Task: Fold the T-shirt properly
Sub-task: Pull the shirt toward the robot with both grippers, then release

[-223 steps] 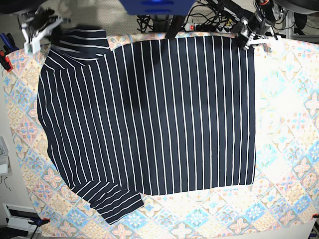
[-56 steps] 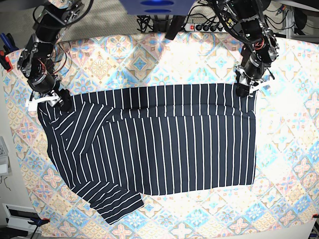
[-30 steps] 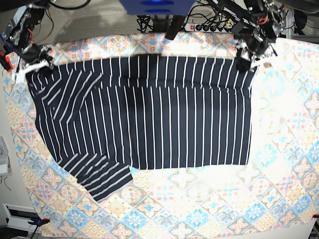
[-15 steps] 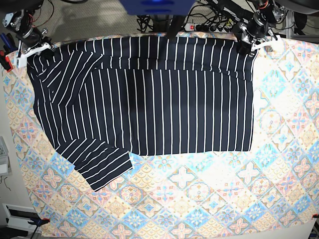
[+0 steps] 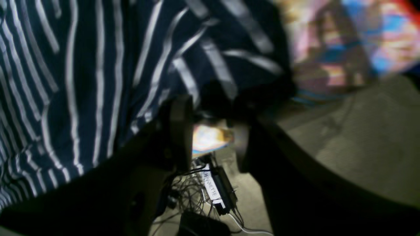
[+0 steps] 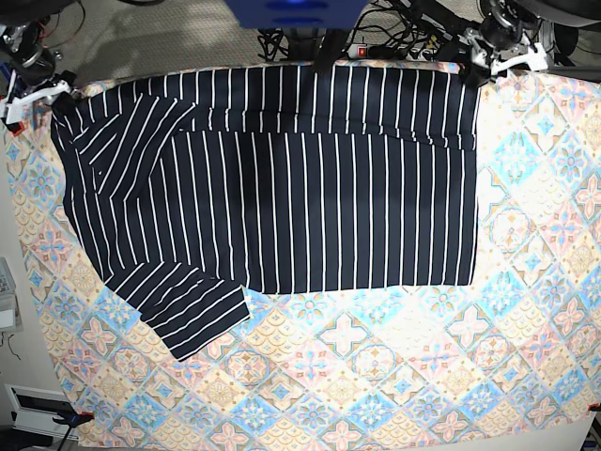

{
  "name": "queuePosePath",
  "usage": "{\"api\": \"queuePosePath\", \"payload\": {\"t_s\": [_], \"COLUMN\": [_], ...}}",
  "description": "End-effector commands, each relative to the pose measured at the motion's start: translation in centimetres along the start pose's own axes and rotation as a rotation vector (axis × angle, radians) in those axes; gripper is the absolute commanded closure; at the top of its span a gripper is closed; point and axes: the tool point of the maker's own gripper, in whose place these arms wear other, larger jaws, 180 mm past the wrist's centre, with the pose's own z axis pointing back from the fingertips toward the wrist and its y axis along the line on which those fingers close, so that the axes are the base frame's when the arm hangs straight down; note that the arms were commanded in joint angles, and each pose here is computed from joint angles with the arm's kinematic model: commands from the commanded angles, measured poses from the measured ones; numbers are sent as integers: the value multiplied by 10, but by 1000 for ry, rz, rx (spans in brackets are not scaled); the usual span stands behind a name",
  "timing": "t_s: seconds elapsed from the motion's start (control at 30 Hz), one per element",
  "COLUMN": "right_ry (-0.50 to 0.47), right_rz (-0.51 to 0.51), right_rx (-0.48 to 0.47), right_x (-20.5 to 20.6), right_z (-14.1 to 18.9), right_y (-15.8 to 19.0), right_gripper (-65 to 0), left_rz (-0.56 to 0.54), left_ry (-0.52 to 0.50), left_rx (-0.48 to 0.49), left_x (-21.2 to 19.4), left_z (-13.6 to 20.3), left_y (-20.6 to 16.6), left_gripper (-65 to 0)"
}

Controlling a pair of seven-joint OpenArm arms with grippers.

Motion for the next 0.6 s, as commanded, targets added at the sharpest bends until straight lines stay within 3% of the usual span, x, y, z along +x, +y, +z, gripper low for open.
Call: {"api": "queuePosePath", "payload": {"t_s": [0.0,0.17,0.57], "right_ry": [-48,-88,-238], "right_rz": [17,-1,198], "right_rx": [-5,-40,34], "right_x": [17,27,93], "right_z": [7,16,31], "right_y": [-4,-17,44], "right_gripper": [-206,-206,-206], "left_rz": [-14,30,-188], "left_ry": [-12,-41,-123], "left_rx": [-10,-95,-270], "left_x": [8,21,45], "left_z": [5,4,33], "left_y": [-3,-24,-117], "left_gripper": [-255,-249,-249]}}
